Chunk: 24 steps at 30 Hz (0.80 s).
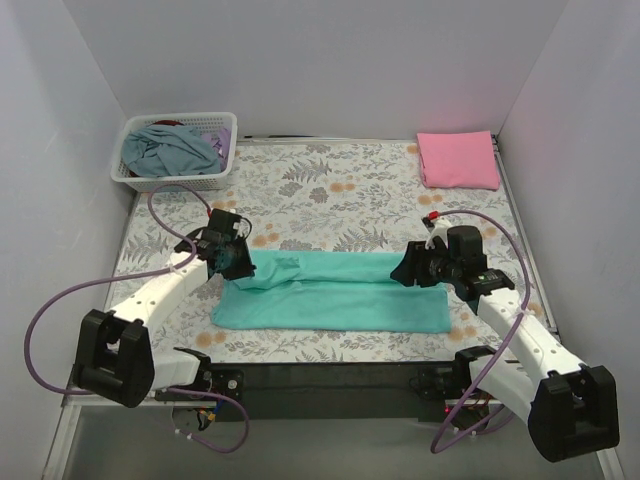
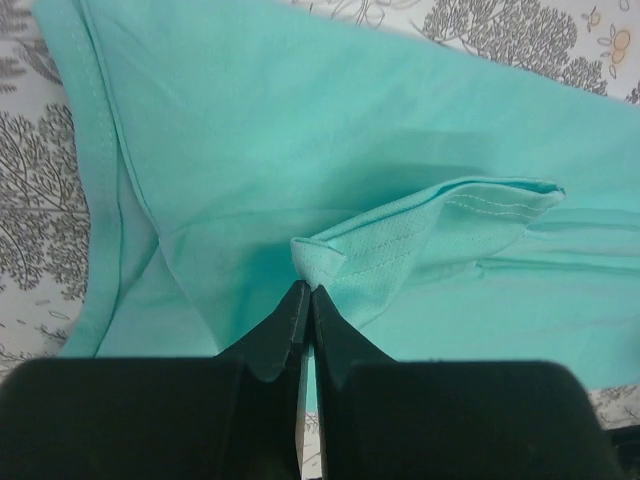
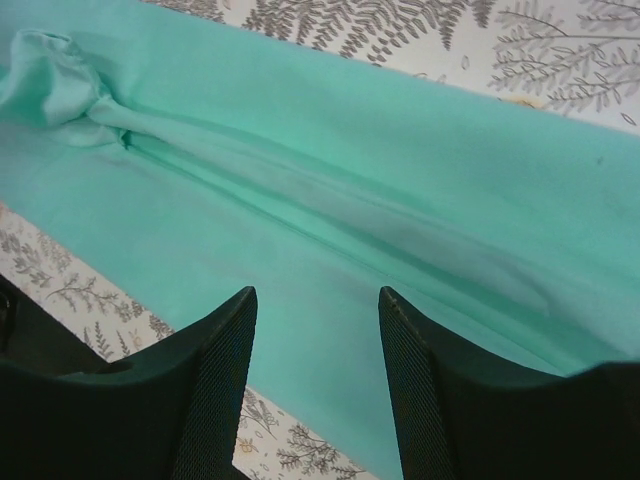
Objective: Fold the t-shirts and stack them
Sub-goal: Fold the tshirt
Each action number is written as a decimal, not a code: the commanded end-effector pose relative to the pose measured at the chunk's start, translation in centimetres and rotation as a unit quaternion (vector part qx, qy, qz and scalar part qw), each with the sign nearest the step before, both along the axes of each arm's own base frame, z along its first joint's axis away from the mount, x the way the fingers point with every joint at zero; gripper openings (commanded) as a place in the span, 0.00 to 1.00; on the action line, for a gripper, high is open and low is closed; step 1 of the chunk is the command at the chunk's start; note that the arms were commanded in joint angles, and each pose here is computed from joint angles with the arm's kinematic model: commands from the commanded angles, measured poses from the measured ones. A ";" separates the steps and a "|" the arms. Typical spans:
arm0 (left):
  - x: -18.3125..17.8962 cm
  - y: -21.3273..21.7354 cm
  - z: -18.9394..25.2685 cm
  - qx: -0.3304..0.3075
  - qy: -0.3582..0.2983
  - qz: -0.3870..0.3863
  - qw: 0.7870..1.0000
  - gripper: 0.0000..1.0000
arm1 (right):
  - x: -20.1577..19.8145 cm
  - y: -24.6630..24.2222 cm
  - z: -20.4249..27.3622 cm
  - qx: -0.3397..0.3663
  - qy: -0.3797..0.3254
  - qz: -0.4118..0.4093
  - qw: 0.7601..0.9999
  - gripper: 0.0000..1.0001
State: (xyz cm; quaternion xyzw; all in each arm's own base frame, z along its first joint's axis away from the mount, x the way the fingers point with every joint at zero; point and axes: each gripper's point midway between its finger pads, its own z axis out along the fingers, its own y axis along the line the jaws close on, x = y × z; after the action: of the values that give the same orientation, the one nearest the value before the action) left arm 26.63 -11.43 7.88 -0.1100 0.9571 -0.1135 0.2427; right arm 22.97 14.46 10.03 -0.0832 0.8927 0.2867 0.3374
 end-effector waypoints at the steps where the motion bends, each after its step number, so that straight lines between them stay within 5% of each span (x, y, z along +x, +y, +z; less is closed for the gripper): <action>1: -1.8 -1.6 1.0 -0.061 0.010 0.006 0.998 0.00 | 1.9 2.6 3.9 0.047 -0.053 0.037 0.997 0.58; 11: -5.1 -1.1 -1.3 -0.064 0.094 0.048 0.992 0.11 | 3.4 9.9 5.8 0.091 -0.064 0.112 0.987 0.59; 24: -6.7 0.5 -0.5 -0.057 0.070 0.086 0.992 0.16 | 4.6 23.0 1.3 0.100 0.008 0.236 0.967 0.56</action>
State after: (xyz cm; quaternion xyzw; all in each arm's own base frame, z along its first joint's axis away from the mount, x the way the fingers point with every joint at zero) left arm 20.21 -11.58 6.75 -0.2015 0.9552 -0.1454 0.1608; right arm 27.31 34.03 10.17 -0.2282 0.8425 0.4149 0.2568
